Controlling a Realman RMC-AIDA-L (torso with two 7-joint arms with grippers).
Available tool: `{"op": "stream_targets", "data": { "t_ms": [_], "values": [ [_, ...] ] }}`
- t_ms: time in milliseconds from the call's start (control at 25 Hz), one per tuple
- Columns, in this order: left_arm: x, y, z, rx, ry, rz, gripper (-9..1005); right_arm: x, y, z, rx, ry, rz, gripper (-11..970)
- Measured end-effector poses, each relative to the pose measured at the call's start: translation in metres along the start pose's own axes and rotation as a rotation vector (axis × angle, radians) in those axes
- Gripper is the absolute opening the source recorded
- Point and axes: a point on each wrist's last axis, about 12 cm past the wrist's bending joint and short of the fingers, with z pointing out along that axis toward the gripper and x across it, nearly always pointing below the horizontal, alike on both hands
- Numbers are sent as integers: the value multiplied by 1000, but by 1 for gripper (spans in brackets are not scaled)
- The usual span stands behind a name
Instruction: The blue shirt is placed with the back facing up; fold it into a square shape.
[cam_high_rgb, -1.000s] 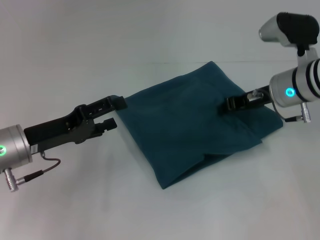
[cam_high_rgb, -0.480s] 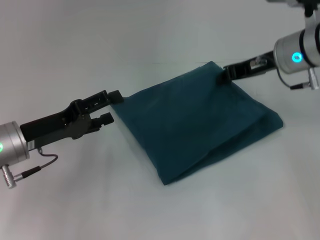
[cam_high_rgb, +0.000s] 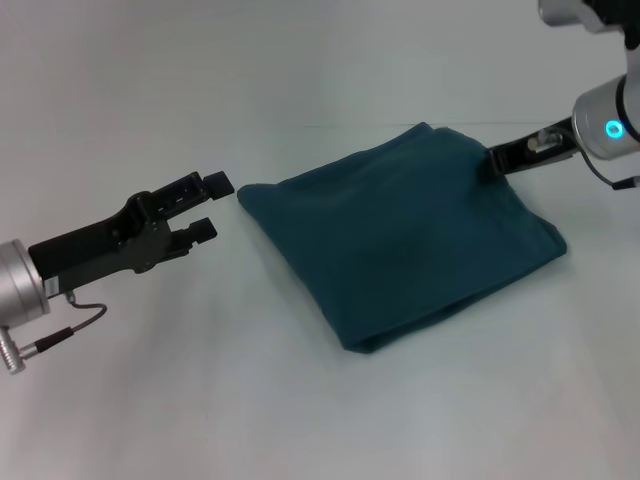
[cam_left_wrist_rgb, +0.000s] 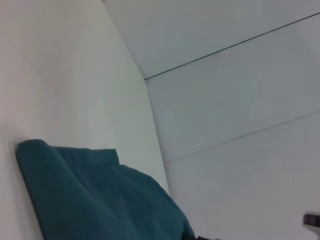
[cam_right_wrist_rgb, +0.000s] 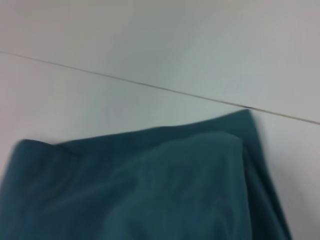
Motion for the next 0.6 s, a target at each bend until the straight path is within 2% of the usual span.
{"op": "stream_targets", "data": {
  "t_ms": [320, 600],
  "values": [
    [-1, 0, 0, 2, -13, -3, 950, 1, -3, 5, 28, -19, -1, 58],
    [-1, 1, 0, 7, -23, -12, 950, -9, 6, -2, 21, -50, -35, 71]
  ]
}}
